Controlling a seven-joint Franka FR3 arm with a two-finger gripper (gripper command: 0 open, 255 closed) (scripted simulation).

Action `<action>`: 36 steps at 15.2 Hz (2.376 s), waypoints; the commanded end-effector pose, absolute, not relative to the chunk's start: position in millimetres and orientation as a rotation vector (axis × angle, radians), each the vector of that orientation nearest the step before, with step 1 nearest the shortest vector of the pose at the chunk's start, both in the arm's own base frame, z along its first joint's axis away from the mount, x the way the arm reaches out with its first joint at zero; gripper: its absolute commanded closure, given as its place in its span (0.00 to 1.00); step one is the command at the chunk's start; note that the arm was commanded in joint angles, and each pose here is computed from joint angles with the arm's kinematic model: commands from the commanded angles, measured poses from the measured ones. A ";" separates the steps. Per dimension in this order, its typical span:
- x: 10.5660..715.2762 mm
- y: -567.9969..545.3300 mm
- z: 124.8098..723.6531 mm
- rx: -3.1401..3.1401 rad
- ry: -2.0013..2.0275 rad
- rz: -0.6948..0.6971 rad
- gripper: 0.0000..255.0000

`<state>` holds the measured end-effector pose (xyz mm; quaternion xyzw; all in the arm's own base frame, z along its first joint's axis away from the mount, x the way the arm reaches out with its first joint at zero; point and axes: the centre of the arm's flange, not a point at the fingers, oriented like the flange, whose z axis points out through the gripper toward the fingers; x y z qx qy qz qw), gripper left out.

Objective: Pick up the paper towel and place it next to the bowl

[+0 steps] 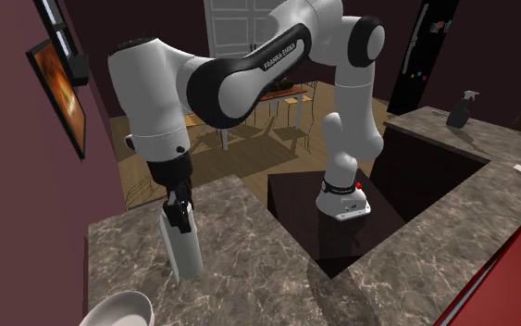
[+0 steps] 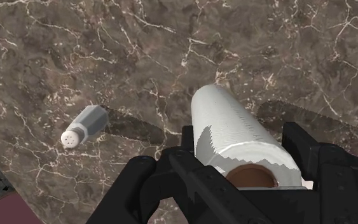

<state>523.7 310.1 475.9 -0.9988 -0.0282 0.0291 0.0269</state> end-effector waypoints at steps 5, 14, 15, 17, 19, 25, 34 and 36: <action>523.7 310.4 444.2 -3.085 -0.087 0.089 1.00; 523.7 310.4 396.6 -3.085 -0.087 0.089 1.00; 523.7 310.4 392.1 -3.085 -0.087 0.089 1.00; 523.7 310.4 392.1 -3.085 -0.087 0.089 1.00; 523.7 310.4 392.1 -3.085 -0.087 0.089 1.00; 523.7 310.4 392.1 -3.085 -0.087 0.089 0.00; 526.6 307.8 441.9 -3.085 -0.087 0.089 0.00; 526.7 307.8 441.9 -3.085 -0.087 0.089 0.00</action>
